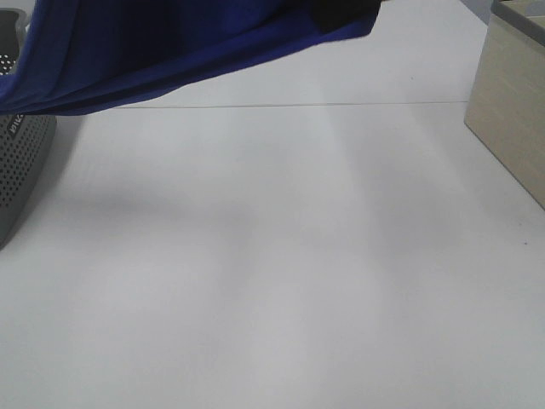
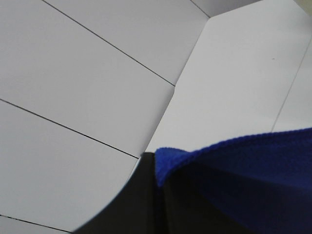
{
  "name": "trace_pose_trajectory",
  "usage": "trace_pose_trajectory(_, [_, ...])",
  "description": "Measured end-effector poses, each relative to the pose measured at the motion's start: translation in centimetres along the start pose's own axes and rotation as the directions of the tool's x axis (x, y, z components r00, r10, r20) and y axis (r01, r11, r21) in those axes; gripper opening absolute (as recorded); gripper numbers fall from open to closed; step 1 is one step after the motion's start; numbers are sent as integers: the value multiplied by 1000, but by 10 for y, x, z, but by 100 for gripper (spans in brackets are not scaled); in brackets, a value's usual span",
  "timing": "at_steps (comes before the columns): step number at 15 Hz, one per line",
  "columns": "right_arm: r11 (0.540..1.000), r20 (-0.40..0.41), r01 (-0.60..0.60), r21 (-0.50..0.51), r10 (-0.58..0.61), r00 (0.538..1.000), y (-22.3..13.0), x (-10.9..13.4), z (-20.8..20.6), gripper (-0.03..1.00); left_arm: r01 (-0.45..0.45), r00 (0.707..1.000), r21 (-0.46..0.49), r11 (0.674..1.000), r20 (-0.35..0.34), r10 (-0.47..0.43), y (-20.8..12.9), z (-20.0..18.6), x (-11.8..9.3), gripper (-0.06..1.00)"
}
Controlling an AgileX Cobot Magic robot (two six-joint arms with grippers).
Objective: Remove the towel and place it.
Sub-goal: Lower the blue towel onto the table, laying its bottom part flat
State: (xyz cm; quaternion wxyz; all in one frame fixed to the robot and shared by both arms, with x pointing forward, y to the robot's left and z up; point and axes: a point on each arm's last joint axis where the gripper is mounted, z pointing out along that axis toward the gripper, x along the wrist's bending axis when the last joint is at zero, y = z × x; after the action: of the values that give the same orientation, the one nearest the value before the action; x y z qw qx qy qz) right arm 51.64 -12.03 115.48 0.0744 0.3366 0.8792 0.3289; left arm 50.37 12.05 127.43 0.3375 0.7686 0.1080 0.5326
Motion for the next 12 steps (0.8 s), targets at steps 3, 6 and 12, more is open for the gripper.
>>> trace_pose_trajectory(3, [994,167,38,-102,-20,986,28,-6,-42,2,73,994,-73,995,-71,-79,-1,2,13,0])
trace_pose_trajectory(6, [967,324,129,-221,-52,944,58,-11,-85,2,158,970,-247,956,-143,-198,7,2,28,0])
trace_pose_trajectory(12, [895,538,277,-349,-51,841,93,-23,-122,2,161,953,-436,885,-163,-254,14,29,24,0])
